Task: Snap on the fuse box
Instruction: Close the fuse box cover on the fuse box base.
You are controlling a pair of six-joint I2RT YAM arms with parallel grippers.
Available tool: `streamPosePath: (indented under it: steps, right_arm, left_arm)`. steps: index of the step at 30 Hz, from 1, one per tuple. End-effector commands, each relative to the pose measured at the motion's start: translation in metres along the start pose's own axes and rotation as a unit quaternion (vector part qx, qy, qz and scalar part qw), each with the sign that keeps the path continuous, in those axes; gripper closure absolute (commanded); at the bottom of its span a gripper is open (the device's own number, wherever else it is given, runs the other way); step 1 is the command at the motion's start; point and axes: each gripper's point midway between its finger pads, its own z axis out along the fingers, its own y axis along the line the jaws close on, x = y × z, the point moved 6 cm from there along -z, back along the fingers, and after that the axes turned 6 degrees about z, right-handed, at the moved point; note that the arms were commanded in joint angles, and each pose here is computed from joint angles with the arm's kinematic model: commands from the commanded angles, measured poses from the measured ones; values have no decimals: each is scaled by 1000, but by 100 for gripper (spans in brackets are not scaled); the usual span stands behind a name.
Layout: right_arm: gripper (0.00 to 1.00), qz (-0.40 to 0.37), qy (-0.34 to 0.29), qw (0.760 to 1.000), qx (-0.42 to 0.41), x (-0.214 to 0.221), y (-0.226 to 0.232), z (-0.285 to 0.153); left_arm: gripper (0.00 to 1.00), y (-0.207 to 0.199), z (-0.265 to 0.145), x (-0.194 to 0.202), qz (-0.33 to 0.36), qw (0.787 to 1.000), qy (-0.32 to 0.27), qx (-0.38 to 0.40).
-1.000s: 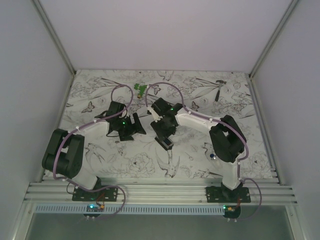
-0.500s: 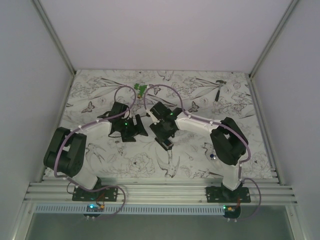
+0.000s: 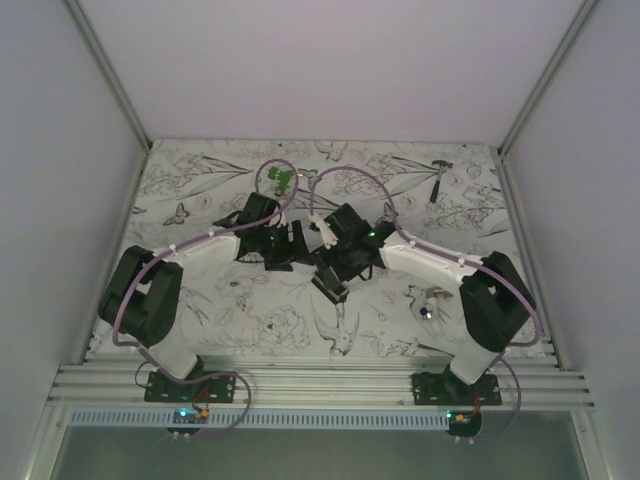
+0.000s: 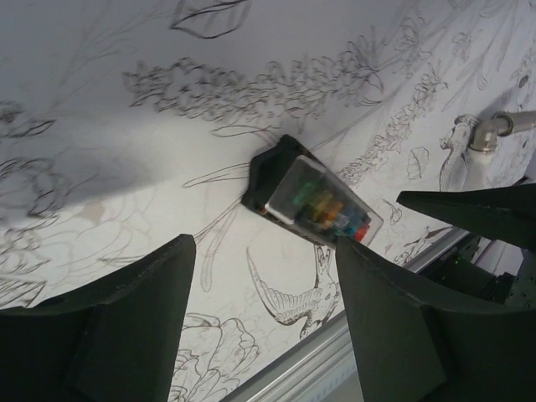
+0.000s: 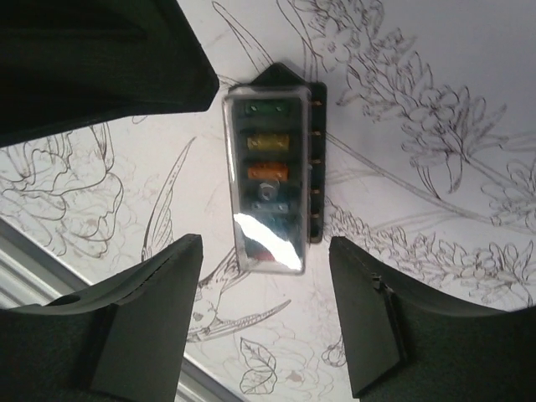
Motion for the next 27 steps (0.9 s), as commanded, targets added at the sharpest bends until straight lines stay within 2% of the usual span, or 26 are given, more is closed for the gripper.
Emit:
streamPosePath:
  steps: [1, 10, 15, 22, 25, 27]
  right_arm:
    - [35, 40, -31, 998, -44, 2, -5, -10]
    - [56, 71, -19, 995, -61, 18, -18, 2]
    - [64, 78, 10, 995, -66, 31, -19, 15]
    - [70, 87, 42, 993, -68, 44, -20, 28]
    - [70, 84, 23, 995, -58, 38, -22, 23]
    - [65, 83, -12, 996, -39, 26, -28, 14]
  left_arm:
    - [31, -14, 8, -4, 52, 999, 6, 2]
    - [44, -24, 25, 0, 73, 996, 45, 5]
    - [53, -23, 34, 8, 66, 995, 70, 8]
    - [66, -11, 48, 26, 42, 993, 108, -3]
    - [67, -7, 46, 29, 38, 994, 107, -11]
    - [62, -6, 39, 25, 39, 995, 91, -18]
